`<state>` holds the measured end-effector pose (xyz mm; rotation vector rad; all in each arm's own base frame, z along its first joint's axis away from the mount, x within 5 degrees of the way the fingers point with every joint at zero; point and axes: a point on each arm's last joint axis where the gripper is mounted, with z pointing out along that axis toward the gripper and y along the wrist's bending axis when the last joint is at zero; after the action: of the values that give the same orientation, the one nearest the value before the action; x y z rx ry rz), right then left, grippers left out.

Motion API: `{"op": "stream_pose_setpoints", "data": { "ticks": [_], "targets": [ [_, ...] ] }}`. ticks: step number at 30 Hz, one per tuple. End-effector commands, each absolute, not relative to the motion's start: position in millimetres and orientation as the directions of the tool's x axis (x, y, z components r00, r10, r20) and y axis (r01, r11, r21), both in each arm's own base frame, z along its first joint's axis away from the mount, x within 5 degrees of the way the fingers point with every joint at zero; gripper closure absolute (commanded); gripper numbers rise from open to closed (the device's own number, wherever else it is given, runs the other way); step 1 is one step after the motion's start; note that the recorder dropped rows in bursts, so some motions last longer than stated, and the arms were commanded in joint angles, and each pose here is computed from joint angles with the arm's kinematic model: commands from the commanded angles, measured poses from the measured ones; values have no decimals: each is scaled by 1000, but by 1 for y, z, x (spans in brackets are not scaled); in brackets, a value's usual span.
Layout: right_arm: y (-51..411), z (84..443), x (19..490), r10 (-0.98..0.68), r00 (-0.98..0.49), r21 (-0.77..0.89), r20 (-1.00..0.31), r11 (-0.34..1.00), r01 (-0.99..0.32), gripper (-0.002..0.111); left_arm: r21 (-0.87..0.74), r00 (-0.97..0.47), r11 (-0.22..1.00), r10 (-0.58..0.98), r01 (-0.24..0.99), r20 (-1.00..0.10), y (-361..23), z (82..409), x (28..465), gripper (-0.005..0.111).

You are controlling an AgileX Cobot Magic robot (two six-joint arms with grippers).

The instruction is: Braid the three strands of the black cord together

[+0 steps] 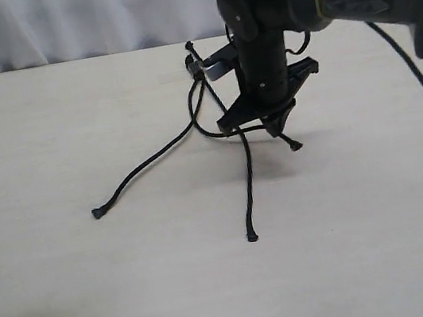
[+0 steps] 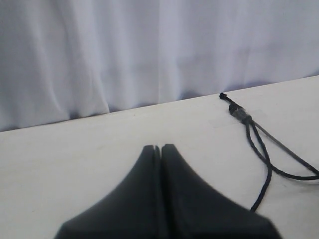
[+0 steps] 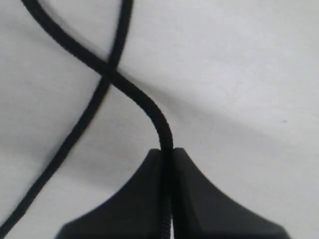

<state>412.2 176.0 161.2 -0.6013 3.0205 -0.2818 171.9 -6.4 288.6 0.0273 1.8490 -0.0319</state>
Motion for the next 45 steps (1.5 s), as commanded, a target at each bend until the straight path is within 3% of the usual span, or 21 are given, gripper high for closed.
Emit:
{"op": "stream_pose_setpoints", "data": {
  "ticks": [1, 9, 22, 28, 31, 35, 39, 45],
  "targets": [
    [154, 167, 419, -343, -939, -181, -31, 926, -332, 104, -25, -275, 999, -16, 29, -961, -6, 287, 171, 107],
    [112, 123, 413, -276, -961, -161, -5, 949, -272, 104, -25, -275, 999, -16, 29, -961, -6, 287, 171, 107],
    [92, 108, 404, -183, -982, -160, 45, 969, -188, 104, -25, -277, 999, -16, 29, -961, -6, 287, 171, 107],
    [90, 108, 404, -99, -995, -192, 29, 976, -102, 83, -44, -304, 999, -35, 23, -952, -6, 283, 174, 106],
    [90, 110, 405, -103, -995, -189, 11, 977, -103, 73, -43, -345, 999, -33, 21, -938, -7, 276, 181, 100],
    [91, 132, 407, -81, -995, -174, -65, 982, -69, 67, -68, -430, 998, -55, 13, -901, -8, 269, 194, 86],
    [88, 184, 403, -70, -979, -158, -191, 987, -39, 67, -69, -491, 996, -36, 49, -870, -17, 261, 208, 71],
    [70, 256, 374, -9, -894, -181, -448, 980, 81, 67, -75, -528, 971, 59, 228, -847, -60, 254, 218, 68]
  ]
}}
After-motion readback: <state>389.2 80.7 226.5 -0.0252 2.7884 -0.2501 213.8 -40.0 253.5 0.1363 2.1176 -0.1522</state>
